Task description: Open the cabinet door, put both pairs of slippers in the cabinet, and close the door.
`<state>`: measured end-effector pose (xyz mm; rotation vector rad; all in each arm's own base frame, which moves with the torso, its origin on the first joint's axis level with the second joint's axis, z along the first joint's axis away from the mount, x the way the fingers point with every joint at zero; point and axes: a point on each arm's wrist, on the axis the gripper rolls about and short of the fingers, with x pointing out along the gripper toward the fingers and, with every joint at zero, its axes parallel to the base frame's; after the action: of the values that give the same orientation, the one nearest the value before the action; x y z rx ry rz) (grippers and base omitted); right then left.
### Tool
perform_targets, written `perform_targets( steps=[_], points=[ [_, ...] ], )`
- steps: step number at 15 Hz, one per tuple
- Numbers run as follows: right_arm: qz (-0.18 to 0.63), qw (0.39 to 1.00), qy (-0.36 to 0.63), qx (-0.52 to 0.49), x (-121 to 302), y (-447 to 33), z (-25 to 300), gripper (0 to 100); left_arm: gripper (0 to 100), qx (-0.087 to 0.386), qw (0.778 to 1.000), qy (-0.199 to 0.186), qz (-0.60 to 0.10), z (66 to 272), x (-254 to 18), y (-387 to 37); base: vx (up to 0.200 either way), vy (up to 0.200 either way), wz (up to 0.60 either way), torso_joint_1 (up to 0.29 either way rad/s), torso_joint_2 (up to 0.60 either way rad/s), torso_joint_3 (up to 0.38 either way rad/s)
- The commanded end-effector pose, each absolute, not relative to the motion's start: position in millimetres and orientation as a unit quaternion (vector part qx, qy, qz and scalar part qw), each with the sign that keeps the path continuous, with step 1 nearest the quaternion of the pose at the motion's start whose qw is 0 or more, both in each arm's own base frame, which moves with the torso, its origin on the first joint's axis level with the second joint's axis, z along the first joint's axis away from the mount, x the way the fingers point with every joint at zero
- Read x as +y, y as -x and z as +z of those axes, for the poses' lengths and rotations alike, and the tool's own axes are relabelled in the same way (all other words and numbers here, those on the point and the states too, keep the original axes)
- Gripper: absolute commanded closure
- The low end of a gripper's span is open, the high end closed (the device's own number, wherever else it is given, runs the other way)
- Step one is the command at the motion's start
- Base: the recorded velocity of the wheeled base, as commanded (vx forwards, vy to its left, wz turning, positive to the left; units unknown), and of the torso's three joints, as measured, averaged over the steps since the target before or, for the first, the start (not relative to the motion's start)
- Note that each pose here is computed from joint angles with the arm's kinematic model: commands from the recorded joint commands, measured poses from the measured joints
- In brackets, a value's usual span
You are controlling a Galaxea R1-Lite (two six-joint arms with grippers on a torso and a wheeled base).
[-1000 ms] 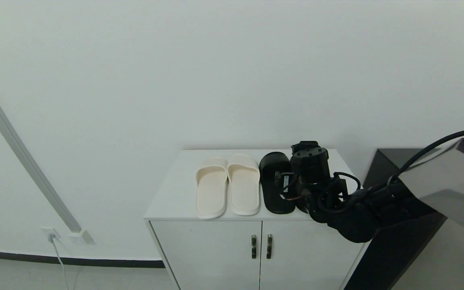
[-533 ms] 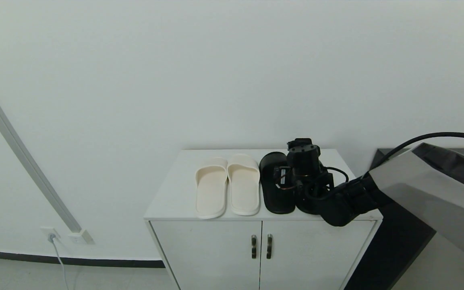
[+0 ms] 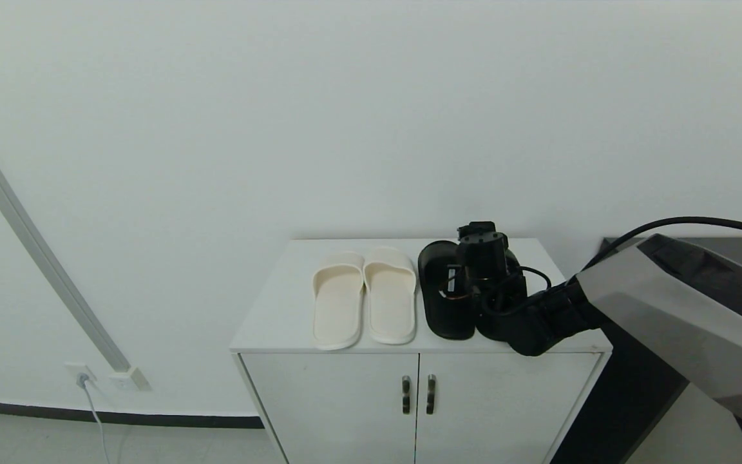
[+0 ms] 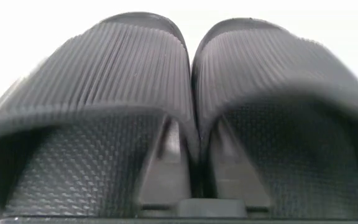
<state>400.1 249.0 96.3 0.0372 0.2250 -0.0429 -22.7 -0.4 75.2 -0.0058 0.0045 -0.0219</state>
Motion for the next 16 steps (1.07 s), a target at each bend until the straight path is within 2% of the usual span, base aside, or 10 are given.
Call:
perform_targets(
  steps=[1,5,7,9,10,11,12,16],
  points=[
    [-0.021,0.994,-0.025,0.102,247,-398,107,100,100,0.002,1.0,0.003,-0.011,75,0,23,0.0,0.0,0.0,0.0,0.0,0.0],
    [0.0,0.996,-0.011,0.09,237,-366,143,100,100,0.002,1.0,0.003,-0.011,76,0,23,0.0,0.0,0.0,0.0,0.0,0.0],
    [0.07,0.994,-0.007,0.088,234,-332,157,100,100,0.002,1.0,0.003,-0.011,75,0,23,0.0,0.0,0.0,0.0,0.0,0.0],
    [0.187,0.978,0.026,0.083,210,-282,167,100,100,0.002,1.0,0.003,-0.012,76,0,23,0.0,0.0,0.0,0.0,0.0,0.0],
    [0.198,0.977,0.027,0.081,208,-278,168,100,100,0.002,1.0,0.002,-0.011,75,0,23,0.0,0.0,0.0,0.0,0.0,0.0],
    [0.291,0.952,0.029,0.086,188,-243,172,100,100,0.002,1.0,0.002,-0.012,76,0,23,0.0,0.0,0.0,0.0,0.0,0.0],
    [0.336,0.938,0.025,0.087,178,-226,175,100,100,0.002,1.0,0.002,-0.012,75,0,23,0.0,0.0,0.0,0.0,0.0,0.0],
    [0.43,0.899,0.016,0.088,158,-192,182,100,100,0.002,1.0,-0.001,-0.012,76,0,23,0.0,0.0,0.0,0.0,0.0,0.0]
  ],
)
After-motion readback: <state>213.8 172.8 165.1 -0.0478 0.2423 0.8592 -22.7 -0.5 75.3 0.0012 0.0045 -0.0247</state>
